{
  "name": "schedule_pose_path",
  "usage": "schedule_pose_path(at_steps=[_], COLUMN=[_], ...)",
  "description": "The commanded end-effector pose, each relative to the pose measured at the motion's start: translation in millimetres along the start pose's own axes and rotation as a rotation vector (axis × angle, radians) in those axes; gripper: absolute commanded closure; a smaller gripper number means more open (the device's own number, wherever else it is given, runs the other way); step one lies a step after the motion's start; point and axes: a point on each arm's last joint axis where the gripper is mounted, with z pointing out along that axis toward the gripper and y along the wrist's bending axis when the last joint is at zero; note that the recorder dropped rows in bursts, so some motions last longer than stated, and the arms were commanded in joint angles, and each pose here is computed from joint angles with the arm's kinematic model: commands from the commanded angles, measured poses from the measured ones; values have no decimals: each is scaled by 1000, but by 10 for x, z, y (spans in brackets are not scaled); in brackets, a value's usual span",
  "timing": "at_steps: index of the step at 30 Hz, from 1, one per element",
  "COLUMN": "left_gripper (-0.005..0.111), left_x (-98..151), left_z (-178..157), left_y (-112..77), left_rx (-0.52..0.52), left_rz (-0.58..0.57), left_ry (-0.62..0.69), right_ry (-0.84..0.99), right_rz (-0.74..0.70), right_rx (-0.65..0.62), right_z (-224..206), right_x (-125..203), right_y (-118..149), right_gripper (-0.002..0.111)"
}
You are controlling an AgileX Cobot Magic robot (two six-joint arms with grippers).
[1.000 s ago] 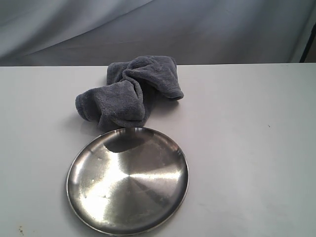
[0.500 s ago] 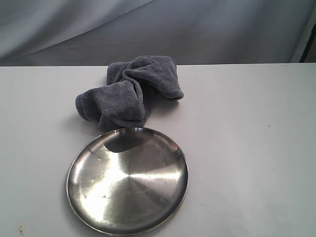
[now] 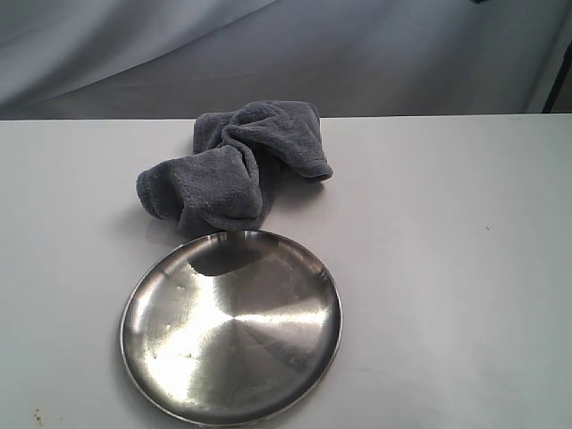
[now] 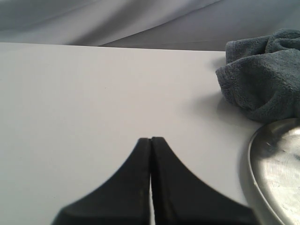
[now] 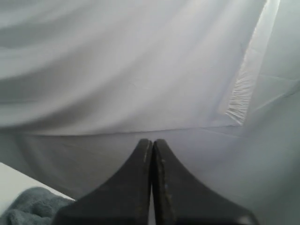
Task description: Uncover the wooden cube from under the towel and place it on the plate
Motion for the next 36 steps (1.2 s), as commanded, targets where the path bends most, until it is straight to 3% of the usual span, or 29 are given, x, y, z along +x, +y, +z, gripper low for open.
schedule_pose_path(at_steps=[1,9,12,18,23,28,31,36], left_gripper=[105,105,105,105,105,105,105,105], left_x=[1,1,1,1,1,1,1,1], left_z=[1,1,1,1,1,1,1,1], left_y=[-2,-2,-2,-2,-2,-2,-2,-2], left_rx=[4,4,4,4,4,4,4,4], left_rz=[0,0,0,0,0,0,0,0], left_ry=[-9,-9,-9,-9,-9,-9,-9,-9], right_ry=[45,75,172,437,527,614,721,821], right_rz=[-53,68,121,24,-89,-12,-2,-123], right_rx=[5,-42,-40,-108,-237,-373,-522,-808], right_z=[-2,3,71,465,814,1198,1320,1336], right_x=[-11,-7,-21,-85,-97,11,172,419], right_y=[189,349,332,454,834,1170,1346,1558], right_gripper=[108,108,108,108,108,108,108,108])
